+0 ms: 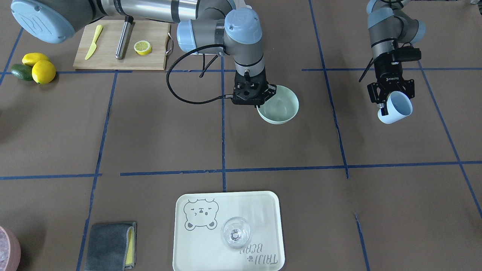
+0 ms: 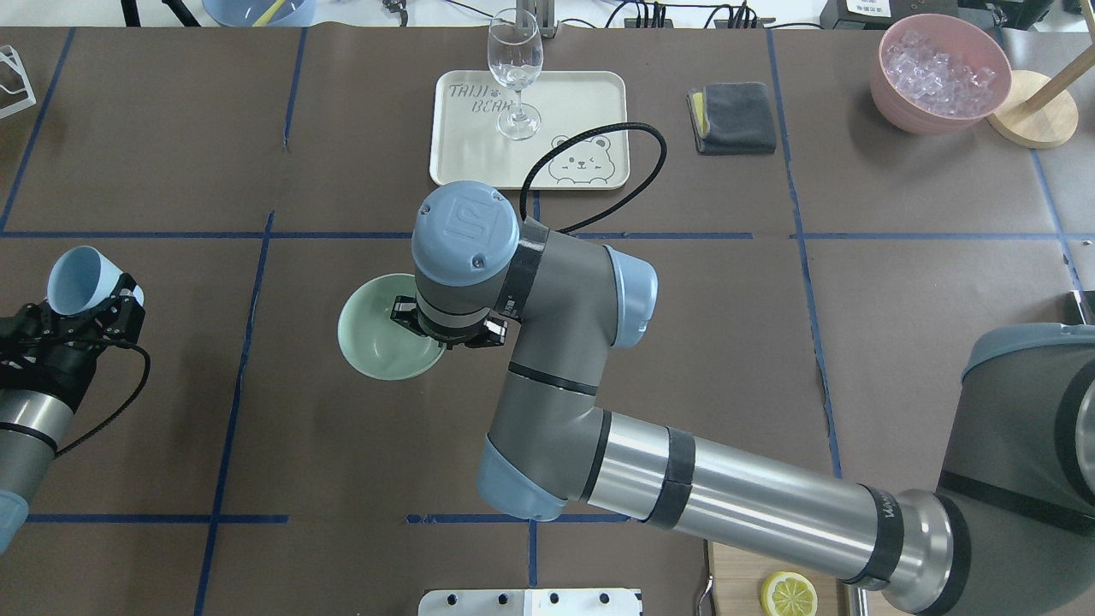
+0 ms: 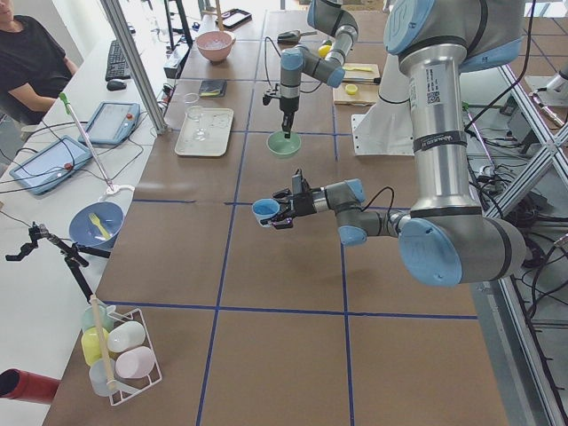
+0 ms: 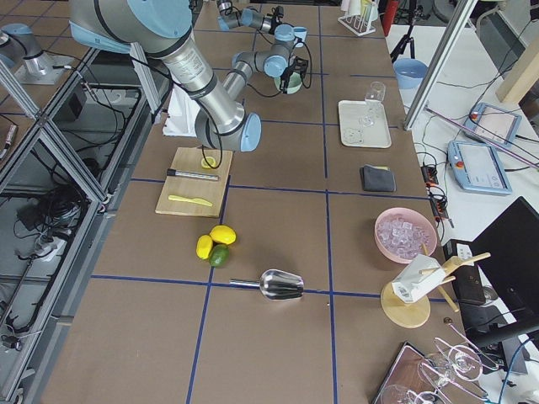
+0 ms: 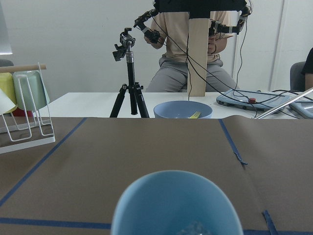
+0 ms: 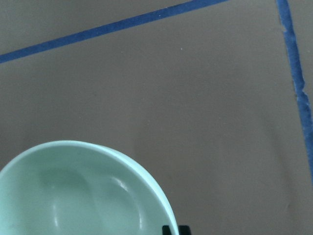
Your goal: Pour ice into bowl
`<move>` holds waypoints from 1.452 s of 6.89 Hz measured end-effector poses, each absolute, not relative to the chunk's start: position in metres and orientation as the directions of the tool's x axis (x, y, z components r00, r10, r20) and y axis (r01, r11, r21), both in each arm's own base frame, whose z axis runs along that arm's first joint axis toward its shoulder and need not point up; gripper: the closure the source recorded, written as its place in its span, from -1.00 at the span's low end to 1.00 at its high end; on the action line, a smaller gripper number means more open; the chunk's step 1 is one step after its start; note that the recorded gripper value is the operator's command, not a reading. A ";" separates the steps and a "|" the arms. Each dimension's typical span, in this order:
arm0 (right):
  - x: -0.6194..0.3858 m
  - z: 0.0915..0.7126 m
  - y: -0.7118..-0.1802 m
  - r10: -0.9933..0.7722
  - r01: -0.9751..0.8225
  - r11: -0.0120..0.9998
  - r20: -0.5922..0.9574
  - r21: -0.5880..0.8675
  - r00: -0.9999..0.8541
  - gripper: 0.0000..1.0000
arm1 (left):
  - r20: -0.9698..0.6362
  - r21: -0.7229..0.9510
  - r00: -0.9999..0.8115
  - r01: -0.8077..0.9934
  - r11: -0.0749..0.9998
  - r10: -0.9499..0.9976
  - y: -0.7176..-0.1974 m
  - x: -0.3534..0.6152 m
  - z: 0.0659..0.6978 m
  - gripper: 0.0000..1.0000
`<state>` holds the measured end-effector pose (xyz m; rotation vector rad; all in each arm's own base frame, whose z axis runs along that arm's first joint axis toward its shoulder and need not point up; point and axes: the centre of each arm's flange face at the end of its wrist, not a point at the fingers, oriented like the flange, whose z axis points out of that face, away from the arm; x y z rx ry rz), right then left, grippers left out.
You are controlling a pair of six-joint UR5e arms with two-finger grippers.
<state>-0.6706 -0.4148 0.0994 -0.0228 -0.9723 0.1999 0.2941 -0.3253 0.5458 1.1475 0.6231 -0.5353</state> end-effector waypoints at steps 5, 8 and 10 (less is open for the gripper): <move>-0.688 0.094 -0.414 0.159 -0.203 0.977 0.876 -0.072 0.455 -1.00 | -0.699 0.664 0.712 0.678 0.315 -0.058 -0.325 0.287 0.530 1.00; -0.598 0.129 -0.418 0.175 -0.201 0.975 0.890 -0.097 0.420 -1.00 | -0.615 0.755 0.789 0.581 0.305 0.021 -0.329 0.311 0.499 1.00; -0.516 0.191 -0.425 0.186 -0.191 0.975 0.886 -0.113 0.425 -1.00 | -0.568 0.794 0.821 0.527 0.303 0.061 -0.336 0.354 0.462 1.00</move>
